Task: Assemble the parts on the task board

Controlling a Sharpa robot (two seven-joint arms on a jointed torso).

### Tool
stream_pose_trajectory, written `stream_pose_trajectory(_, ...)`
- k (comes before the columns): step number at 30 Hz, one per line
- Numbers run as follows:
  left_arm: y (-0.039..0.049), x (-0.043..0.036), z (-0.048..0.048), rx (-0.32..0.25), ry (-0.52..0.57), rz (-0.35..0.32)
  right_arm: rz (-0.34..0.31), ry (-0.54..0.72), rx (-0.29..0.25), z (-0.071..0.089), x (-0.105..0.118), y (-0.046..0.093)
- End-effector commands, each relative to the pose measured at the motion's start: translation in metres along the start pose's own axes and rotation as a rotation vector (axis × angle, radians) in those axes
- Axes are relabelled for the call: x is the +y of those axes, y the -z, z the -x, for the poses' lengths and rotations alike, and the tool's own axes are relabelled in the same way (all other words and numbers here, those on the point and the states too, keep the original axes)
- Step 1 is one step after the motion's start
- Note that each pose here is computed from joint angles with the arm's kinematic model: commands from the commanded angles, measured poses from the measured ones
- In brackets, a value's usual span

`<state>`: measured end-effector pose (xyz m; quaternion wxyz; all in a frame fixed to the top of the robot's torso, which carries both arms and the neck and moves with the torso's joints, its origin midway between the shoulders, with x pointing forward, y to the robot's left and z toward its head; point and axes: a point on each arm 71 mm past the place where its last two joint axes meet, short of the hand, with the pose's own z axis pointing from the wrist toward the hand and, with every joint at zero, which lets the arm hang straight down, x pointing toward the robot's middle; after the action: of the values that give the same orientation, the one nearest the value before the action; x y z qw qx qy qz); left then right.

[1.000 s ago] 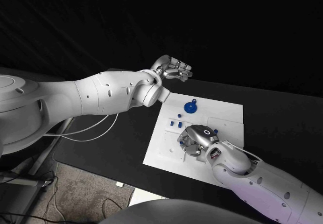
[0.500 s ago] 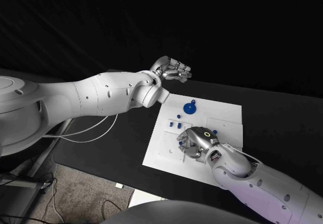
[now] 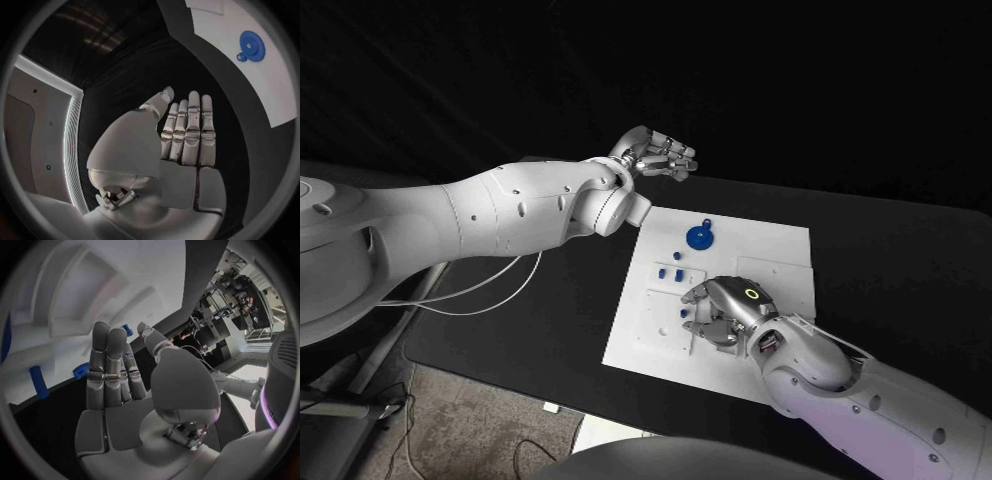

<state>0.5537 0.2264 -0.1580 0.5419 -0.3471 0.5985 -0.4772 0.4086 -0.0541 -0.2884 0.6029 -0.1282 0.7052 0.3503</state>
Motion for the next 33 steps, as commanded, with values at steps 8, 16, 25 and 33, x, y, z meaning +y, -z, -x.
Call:
stream_pose_trajectory(8, -0.0011, 0.0003, 0.0042, -0.001, 0.000, -0.002, -0.032, -0.033, -0.072, 0.052, -0.010, 0.011)
stream_pose_trajectory(16, -0.0016, 0.0019, 0.0076, -0.008, -0.003, 0.000, -0.085, -0.011, -0.049, 0.097, -0.033, 0.019)
stream_pose_trajectory(25, -0.0014, 0.0025, 0.0082, -0.006, -0.002, 0.001, -0.193, 0.086, 0.040, 0.114, -0.073, 0.026)
stream_pose_trajectory(33, -0.0011, 0.0025, 0.0080, -0.004, -0.002, 0.001, -0.220, 0.141, 0.069, 0.109, -0.083, 0.021)
